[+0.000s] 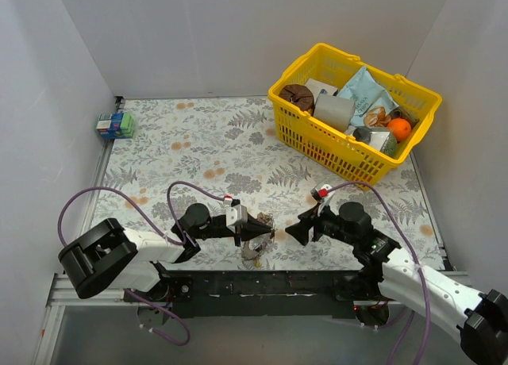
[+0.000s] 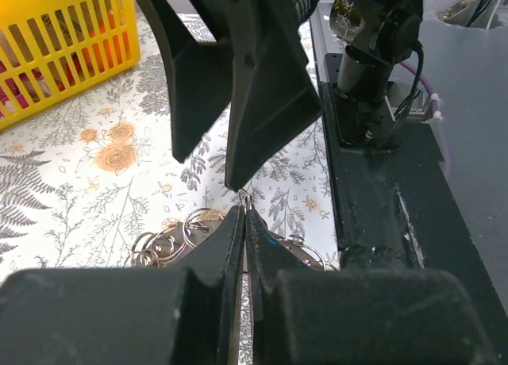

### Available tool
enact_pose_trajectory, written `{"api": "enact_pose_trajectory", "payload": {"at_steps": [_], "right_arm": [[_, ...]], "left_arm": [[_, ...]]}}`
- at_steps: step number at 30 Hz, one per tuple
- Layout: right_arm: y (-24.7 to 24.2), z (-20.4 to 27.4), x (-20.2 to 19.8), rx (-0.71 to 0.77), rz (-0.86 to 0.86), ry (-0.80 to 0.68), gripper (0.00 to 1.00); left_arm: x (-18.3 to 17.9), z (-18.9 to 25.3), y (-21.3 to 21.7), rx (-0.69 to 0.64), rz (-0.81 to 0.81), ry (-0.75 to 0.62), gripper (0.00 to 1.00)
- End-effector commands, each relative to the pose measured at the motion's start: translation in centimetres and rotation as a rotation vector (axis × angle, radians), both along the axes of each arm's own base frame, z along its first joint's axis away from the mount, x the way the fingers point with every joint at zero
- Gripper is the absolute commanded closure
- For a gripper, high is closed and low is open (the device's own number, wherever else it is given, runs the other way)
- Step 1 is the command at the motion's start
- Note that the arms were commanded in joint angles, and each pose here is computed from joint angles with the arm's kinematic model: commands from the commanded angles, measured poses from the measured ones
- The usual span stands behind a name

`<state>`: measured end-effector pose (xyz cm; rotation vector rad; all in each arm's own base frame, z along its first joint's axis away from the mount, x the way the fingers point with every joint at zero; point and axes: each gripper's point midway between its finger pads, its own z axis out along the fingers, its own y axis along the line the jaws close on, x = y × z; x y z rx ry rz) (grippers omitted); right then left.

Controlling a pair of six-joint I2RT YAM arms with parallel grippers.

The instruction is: Put the keys on the keyring

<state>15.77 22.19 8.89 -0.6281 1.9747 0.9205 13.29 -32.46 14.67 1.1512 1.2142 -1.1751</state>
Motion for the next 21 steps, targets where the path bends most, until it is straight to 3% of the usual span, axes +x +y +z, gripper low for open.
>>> {"api": "enact_pose_trajectory", "payload": {"at_steps": [1,4,8,10,21], "right_arm": [[1.8,6.8,-0.4,0.122,0.162,-0.268,0.25],[2.9,9.1,-1.8,0.190,0.279,-0.345,0.26],[4.2,10.0,-3.6,0.218,0.442,-0.353,0.41],[4.7,9.9,-4.6,0.232,0.512,-0.330,0.43],[5.3,10.1,-5.4,0.253,0.596,-0.332,0.58]], "left_arm": [[-0.8,1.7,0.0,-0.077,-0.035,-0.035,1.00],[-1.0,1.7,-0.1,-0.084,-0.049,-0.034,1.00],[-1.2,1.8,-0.1,-0.091,-0.059,-0.033,1.00],[-1.3,1.8,-0.1,-0.091,-0.062,-0.030,1.00],[-1.2,1.8,-0.2,-0.079,-0.063,-0.033,1.00]]}}
